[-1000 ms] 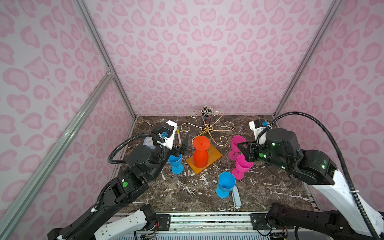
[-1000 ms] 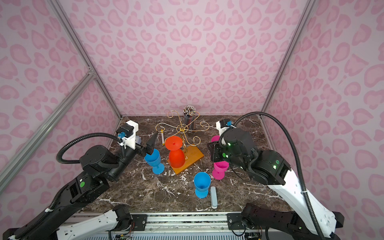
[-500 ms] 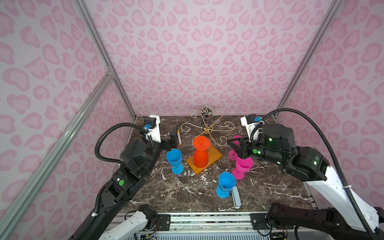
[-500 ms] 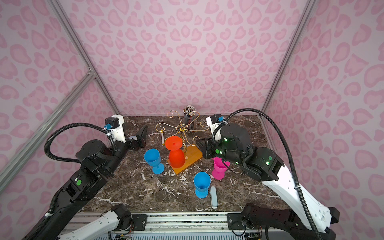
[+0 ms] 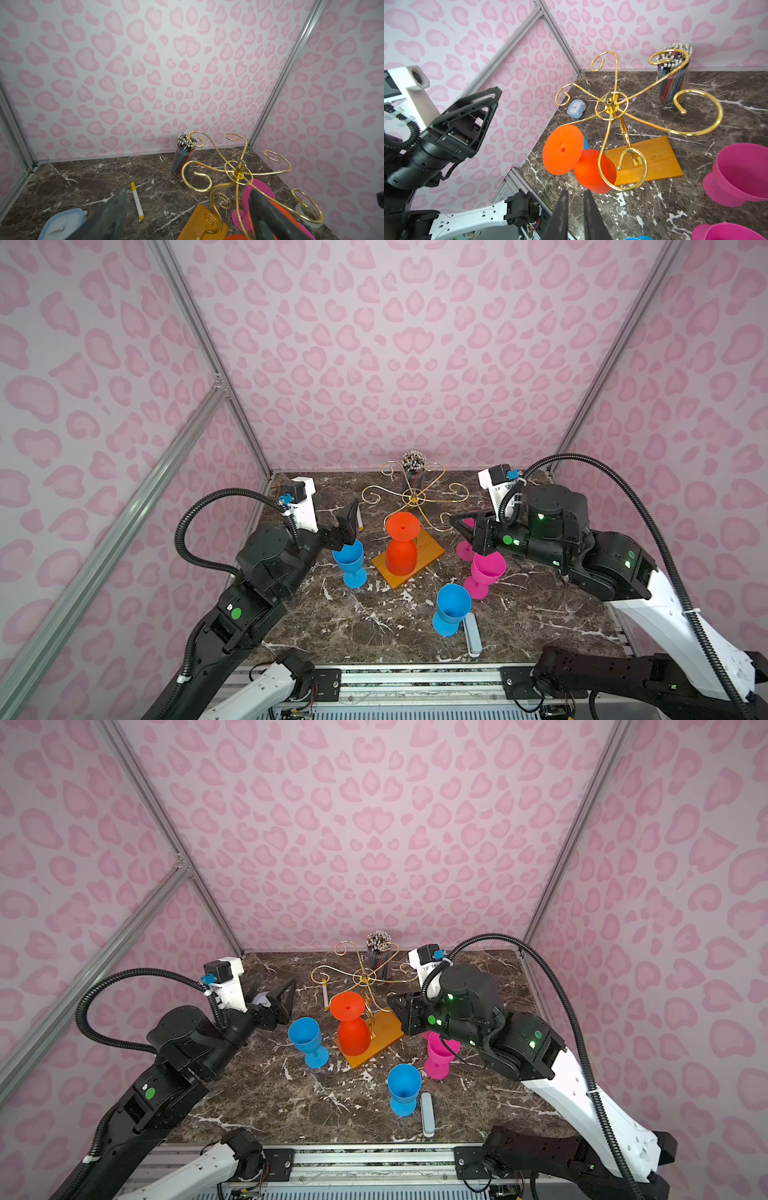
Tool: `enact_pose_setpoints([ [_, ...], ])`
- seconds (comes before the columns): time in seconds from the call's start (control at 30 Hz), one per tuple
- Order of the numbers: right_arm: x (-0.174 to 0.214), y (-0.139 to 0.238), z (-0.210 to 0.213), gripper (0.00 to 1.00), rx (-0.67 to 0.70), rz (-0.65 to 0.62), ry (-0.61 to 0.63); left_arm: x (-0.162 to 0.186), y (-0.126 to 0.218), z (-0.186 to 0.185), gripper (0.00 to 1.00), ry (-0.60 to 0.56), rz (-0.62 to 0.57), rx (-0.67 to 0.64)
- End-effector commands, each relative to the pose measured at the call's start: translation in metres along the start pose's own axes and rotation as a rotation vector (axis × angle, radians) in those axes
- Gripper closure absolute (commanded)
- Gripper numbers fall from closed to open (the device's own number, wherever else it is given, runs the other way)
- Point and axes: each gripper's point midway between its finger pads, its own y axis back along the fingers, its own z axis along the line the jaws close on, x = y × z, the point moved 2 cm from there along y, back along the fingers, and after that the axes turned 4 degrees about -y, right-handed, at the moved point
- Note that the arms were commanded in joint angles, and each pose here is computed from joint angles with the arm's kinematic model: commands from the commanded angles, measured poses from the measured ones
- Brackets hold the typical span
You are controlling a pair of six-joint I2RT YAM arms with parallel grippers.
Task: Take the wine glass off the wine glass rack
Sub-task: 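Lift the right gripper away from the blue glass toward the rack, then reach the right gripper to the red glass foot on the rack and close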
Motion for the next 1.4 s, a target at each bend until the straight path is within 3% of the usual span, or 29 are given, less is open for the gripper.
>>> enact_pose_setpoints([
  [0.0,-0.001,-0.005,0.007,0.83,-0.023,0.007,0.028,0.000,0.002,-0.008,0.10,0.035,0.008,0.055],
  [0.7,0.024,-0.009,0.032,0.85,0.007,0.078,0.198,0.016,0.038,-0.014,0.16,0.281,0.079,0.152],
  [0.83,0.035,0.000,0.043,0.85,0.084,0.048,0.438,0.025,0.041,-0.004,0.17,0.329,0.078,0.099],
  [1.0,0.061,0.002,0.058,0.81,0.118,-0.014,0.893,0.031,0.040,0.001,0.17,0.330,0.098,0.067],
  [1.1,0.073,-0.004,0.057,0.80,0.131,-0.065,1.086,0.036,0.039,0.004,0.16,0.327,0.097,0.047],
  [1.37,0.089,-0.022,0.042,0.79,0.224,-0.234,1.438,0.039,0.038,0.008,0.14,0.290,0.085,0.026],
])
